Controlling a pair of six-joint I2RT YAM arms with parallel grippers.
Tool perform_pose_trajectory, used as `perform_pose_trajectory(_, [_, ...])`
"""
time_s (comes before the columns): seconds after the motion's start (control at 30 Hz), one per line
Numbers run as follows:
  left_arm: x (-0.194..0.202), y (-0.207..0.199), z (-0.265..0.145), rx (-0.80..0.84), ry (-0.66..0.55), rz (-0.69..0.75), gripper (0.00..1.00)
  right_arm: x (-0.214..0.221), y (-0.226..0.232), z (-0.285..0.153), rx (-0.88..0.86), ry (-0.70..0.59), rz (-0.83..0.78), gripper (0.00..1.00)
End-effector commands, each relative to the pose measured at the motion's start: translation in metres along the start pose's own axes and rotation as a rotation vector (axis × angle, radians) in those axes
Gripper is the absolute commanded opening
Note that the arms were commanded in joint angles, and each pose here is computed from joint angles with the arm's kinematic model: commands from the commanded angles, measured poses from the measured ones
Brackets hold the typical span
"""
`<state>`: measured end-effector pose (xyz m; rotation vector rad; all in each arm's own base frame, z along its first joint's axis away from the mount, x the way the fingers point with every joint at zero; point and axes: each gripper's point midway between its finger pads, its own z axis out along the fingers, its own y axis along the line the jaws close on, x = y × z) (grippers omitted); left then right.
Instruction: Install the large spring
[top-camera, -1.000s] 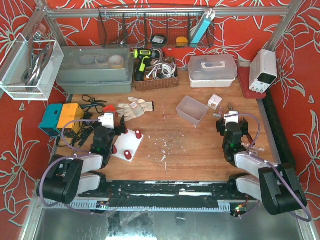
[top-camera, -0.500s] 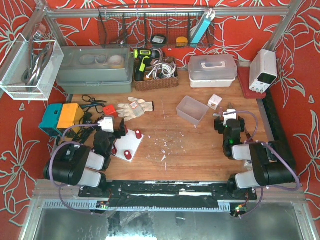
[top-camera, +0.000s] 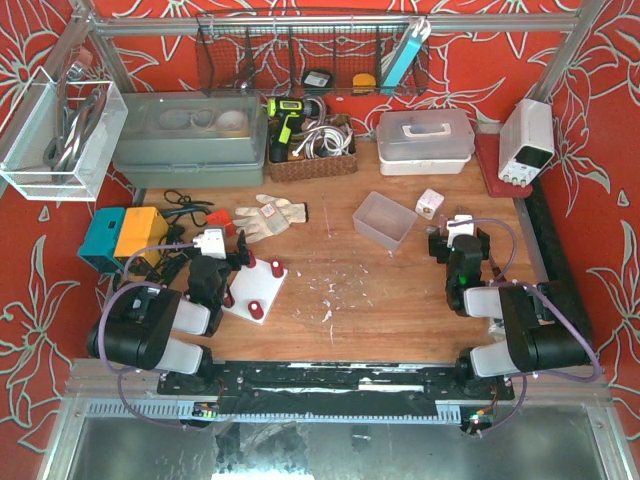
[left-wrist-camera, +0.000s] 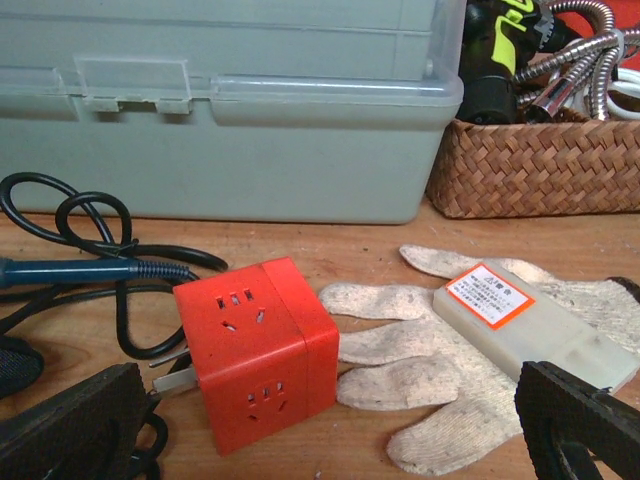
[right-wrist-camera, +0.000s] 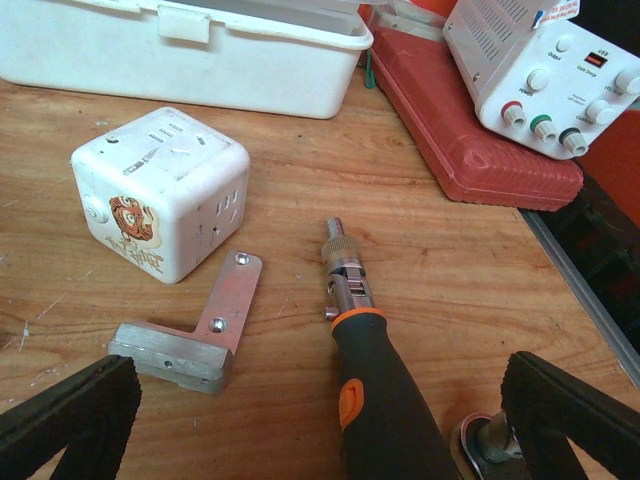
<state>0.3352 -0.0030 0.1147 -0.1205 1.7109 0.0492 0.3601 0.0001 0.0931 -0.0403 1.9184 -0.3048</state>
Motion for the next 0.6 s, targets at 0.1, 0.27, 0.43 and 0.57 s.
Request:
perform_pose_trajectory(0.1, [-0.0081, 0.0054, 0.0019, -0.028, -0.027, -0.008, 1.00, -0.0061, -0.0015, 0.0019, 0.004, -0.012, 0.018, 0.99])
perform_pose_trajectory(0.27, [-0.0083, 0.0055, 0.0019, -0.028, -0.028, -0.009, 1.00, -0.0059, -0.0015, 0.0019, 0.004, -0.012, 0.018, 0.99])
perform_pose_trajectory(0.43, [-0.0072, 0.0053, 0.0020, -0.028, -0.025, -0.007, 1.00, -0.0059, -0.0019, 0.0020, 0.005, -0.012, 0.018, 0.99])
perform_pose_trajectory(0.57, [-0.0075, 0.0054, 0.0020, -0.027, -0.025, -0.008, 1.00, -0.0059, -0.0014, 0.0019, 0.003, -0.012, 0.018, 0.99])
